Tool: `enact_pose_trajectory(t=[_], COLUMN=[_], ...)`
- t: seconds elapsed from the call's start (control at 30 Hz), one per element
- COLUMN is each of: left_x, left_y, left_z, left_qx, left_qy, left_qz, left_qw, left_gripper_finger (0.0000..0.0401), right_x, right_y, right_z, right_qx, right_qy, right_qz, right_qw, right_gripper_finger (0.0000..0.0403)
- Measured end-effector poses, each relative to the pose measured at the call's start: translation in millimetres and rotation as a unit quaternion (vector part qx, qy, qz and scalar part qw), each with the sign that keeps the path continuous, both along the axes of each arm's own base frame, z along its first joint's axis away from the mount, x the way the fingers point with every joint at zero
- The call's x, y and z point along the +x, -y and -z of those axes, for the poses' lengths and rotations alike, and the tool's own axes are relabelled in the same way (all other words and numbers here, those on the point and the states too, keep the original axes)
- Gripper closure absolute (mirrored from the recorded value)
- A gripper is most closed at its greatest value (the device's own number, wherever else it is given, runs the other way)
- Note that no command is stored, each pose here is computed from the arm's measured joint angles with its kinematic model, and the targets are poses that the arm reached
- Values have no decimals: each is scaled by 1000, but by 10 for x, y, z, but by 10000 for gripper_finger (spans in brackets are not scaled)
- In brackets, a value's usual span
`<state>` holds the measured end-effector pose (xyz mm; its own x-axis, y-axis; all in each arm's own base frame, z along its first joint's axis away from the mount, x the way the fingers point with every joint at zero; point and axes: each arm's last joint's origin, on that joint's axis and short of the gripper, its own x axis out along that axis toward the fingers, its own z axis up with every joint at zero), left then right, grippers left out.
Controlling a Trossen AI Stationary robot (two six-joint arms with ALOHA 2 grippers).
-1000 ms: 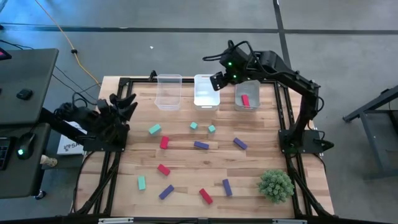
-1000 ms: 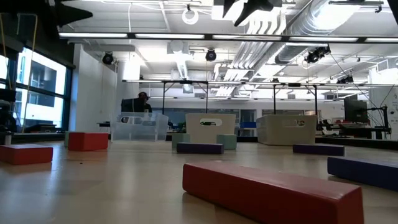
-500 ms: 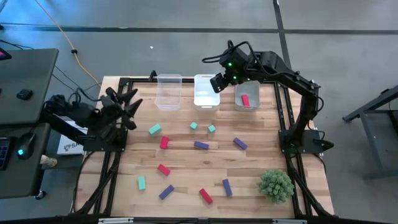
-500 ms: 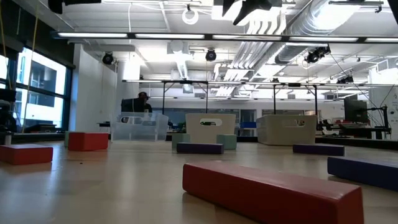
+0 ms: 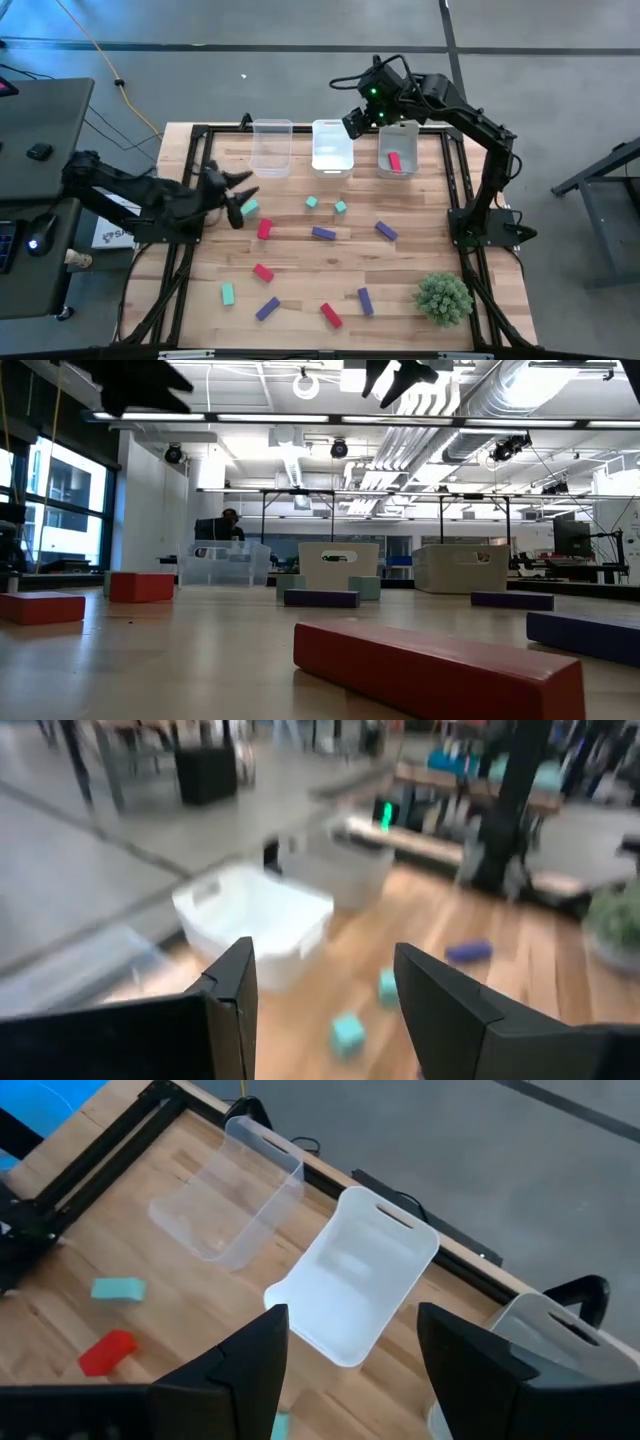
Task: Sort & place blocks by color
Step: Put the light blue block into the transparent bin
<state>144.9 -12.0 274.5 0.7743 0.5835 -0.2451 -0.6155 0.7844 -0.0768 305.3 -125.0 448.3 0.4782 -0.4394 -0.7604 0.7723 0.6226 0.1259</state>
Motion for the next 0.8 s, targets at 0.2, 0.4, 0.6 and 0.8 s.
enact_pose_trajectory(t=[0.2, 0.4, 0.6, 0.8], left_x=[150, 213, 251, 301], left_y=[-148, -327, -488, -575], left_z=[266, 458, 585, 704], left_qx=[-93, -198, -255, -295], left_qy=[-84, -144, -173, -200], left_qz=[2, 3, -26, -36], left_qw=[992, 970, 951, 934], left_gripper_finger=[243, 243, 243, 243], right_x=[-8, -7, -7, -7], right_y=[18, 18, 18, 18], right_z=[0, 0, 0, 1], right_qx=[-10, -14, -16, -20], right_qy=[-10, -13, -15, -19], right_qz=[-13, -20, -23, -29], right_qw=[1000, 1000, 999, 999], right_gripper_finger=[191, 191, 191, 191])
